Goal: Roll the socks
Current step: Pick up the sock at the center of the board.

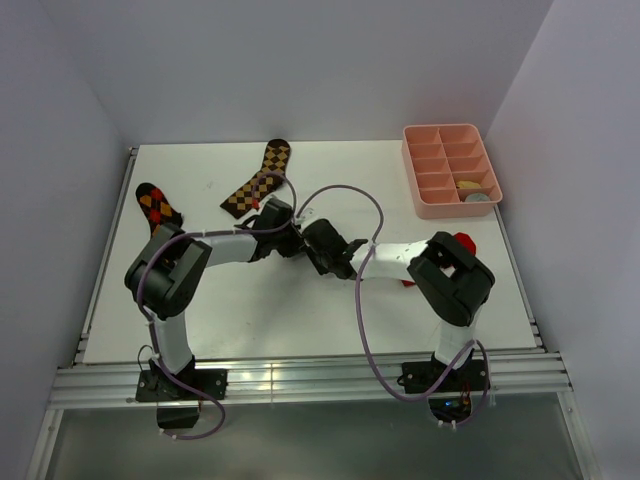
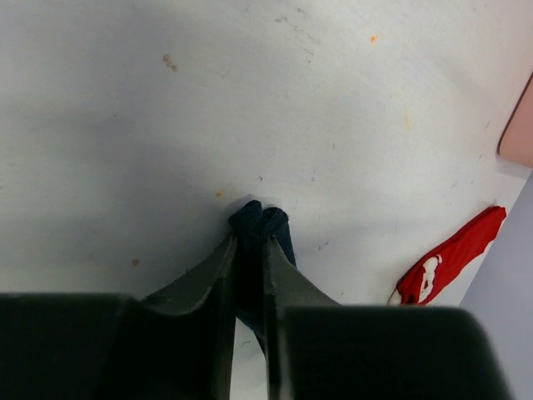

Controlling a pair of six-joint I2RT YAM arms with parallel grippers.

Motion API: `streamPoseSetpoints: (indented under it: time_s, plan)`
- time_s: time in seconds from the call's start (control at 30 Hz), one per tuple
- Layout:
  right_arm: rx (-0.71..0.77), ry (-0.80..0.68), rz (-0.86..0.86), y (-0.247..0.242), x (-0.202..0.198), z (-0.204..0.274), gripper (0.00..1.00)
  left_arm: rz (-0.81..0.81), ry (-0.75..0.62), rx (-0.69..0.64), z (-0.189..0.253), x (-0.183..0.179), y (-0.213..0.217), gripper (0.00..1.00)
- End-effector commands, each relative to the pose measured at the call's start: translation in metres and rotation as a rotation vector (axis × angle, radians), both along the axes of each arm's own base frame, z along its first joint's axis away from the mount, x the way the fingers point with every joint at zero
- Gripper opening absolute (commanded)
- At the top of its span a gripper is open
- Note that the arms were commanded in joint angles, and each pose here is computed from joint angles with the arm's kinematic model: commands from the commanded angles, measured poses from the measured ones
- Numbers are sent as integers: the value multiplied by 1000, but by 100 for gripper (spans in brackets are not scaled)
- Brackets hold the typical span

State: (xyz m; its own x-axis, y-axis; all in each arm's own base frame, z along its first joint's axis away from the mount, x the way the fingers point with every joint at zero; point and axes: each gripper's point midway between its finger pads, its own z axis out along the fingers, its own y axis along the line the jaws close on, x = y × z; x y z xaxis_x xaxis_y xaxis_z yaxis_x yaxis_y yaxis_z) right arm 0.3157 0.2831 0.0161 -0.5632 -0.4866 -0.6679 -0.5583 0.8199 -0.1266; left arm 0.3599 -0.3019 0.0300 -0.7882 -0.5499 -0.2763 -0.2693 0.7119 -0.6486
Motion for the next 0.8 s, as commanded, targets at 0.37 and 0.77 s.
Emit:
streamPoseSetpoints:
  time_s: [0.37, 0.77]
  plan:
    - [116, 70, -164, -44, 8, 41, 0, 188, -172, 27, 98, 0, 81, 81]
    - [344, 68, -590, -136, 70, 143, 0, 519, -468, 328, 234, -1, 257, 99]
